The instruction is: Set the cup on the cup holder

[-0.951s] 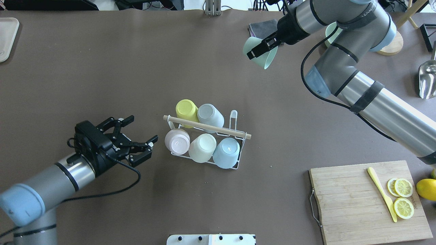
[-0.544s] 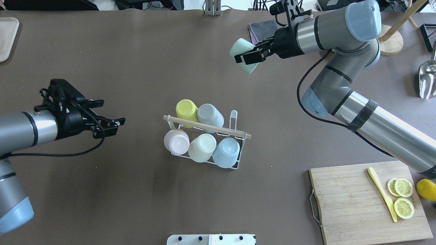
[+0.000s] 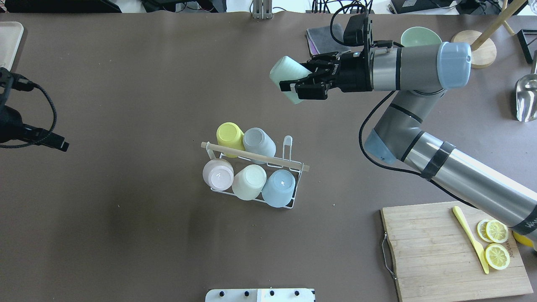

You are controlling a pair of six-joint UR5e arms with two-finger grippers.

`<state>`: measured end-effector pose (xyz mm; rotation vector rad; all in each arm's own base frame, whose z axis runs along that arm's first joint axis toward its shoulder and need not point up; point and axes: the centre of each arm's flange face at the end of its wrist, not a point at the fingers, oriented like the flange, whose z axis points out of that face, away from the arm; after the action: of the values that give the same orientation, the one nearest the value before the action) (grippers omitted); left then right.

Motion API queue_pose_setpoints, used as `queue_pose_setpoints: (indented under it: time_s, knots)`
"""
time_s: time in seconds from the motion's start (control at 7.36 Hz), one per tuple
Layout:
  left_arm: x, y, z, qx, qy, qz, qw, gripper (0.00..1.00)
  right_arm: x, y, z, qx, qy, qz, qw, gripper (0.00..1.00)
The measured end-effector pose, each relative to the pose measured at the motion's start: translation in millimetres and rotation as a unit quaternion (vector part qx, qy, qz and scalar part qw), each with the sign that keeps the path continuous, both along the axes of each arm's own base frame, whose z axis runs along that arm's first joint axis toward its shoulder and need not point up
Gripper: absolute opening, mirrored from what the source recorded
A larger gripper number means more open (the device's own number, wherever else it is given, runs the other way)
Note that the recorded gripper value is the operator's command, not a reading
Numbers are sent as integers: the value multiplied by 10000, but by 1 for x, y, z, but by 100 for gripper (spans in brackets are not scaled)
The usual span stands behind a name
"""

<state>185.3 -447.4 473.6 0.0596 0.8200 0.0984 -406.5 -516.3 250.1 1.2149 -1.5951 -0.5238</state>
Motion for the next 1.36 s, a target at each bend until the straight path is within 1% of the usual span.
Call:
queue_pose_setpoints:
  time_s: [0.14,0.27,0.41,0.54,0.68,0.82,1.09,1.22,1.36]
  knots:
    - [-26,-5,19,-640,-294,-240,9972,98,-9,10,3,179,-218,105,9995,0]
    - [-50,-8,33,-1149,-522,-472,9909,99,-15,19,6,248,-371,170,9989,0]
    - [-74,-8,47,-1677,-738,-708,9805,99,-27,30,11,244,-489,205,9983,0]
    - [-100,-7,57,-2145,-898,-949,9680,98,-42,44,18,238,-576,209,9978,0]
    - [-127,-4,67,-2596,-1019,-1205,9527,99,-55,56,23,253,-625,204,9975,0]
    - [-156,2,76,-3043,-1104,-1475,9346,98,-63,63,25,250,-642,193,9974,0]
    - [-215,14,94,-3751,-1112,-2027,8977,99,-71,72,30,239,-650,149,9975,0]
    - [-237,23,103,-3958,-1016,-2239,8848,99,-72,76,36,246,-665,119,9974,0]
    - [-252,31,112,-3968,-806,-2404,8822,99,-73,78,41,256,-683,101,9973,0]
